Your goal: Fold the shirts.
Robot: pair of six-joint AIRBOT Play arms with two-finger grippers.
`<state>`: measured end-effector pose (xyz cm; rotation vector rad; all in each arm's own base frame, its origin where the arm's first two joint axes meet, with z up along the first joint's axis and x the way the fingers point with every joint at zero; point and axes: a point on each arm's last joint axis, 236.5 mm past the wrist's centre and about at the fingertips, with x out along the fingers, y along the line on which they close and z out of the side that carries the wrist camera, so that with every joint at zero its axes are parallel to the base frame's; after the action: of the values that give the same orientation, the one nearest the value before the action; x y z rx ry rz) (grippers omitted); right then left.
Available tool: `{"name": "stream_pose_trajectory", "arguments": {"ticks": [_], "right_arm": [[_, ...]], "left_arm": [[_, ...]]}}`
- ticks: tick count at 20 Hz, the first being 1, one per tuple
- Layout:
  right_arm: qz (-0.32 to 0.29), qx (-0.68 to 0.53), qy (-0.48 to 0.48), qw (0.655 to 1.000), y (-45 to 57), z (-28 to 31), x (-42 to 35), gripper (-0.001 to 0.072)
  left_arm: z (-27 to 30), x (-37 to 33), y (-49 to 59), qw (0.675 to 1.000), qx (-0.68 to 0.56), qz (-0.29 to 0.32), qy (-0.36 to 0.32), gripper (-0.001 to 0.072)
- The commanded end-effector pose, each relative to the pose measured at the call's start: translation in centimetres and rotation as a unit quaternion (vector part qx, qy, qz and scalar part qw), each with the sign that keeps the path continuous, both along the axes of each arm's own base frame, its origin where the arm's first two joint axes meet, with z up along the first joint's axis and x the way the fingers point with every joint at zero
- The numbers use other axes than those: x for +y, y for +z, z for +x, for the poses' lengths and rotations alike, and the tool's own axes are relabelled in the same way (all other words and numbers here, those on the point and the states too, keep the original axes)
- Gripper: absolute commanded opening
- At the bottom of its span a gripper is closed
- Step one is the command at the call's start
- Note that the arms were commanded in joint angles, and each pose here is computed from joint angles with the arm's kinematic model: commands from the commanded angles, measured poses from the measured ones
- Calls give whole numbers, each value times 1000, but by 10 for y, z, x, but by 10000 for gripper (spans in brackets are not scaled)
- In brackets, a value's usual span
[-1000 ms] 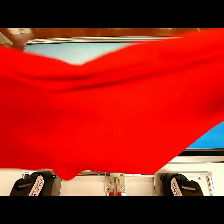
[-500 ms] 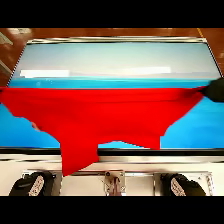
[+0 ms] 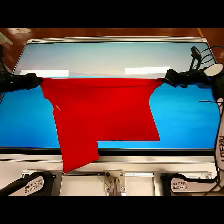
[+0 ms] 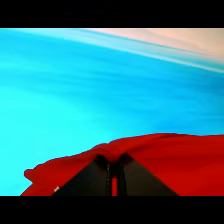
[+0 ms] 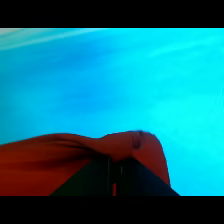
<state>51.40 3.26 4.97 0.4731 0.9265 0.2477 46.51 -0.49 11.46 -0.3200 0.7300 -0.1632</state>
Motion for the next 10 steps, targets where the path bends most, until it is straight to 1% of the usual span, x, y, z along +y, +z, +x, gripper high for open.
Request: {"name": "stream_pose_trajectory", "arguments": {"ticks": [1,4,5,7,10], "right_arm": [[-29,-40,-21,999,-38,41,5,68],[-96,-71,10,993,-53,54,25,68],[-107,-84,9,991,-53,59,28,68],[-105,-106,-14,989,-49,71,29,68],[-83,-92,-39,992,-57,73,27,68]], "left_arm": [[43,14,-59,999,6,-7,35,50],[53,21,-90,999,24,-7,48,49],[57,24,-95,998,22,-5,55,49],[65,31,-99,998,11,0,69,49],[67,33,-108,997,15,1,73,50]]}}
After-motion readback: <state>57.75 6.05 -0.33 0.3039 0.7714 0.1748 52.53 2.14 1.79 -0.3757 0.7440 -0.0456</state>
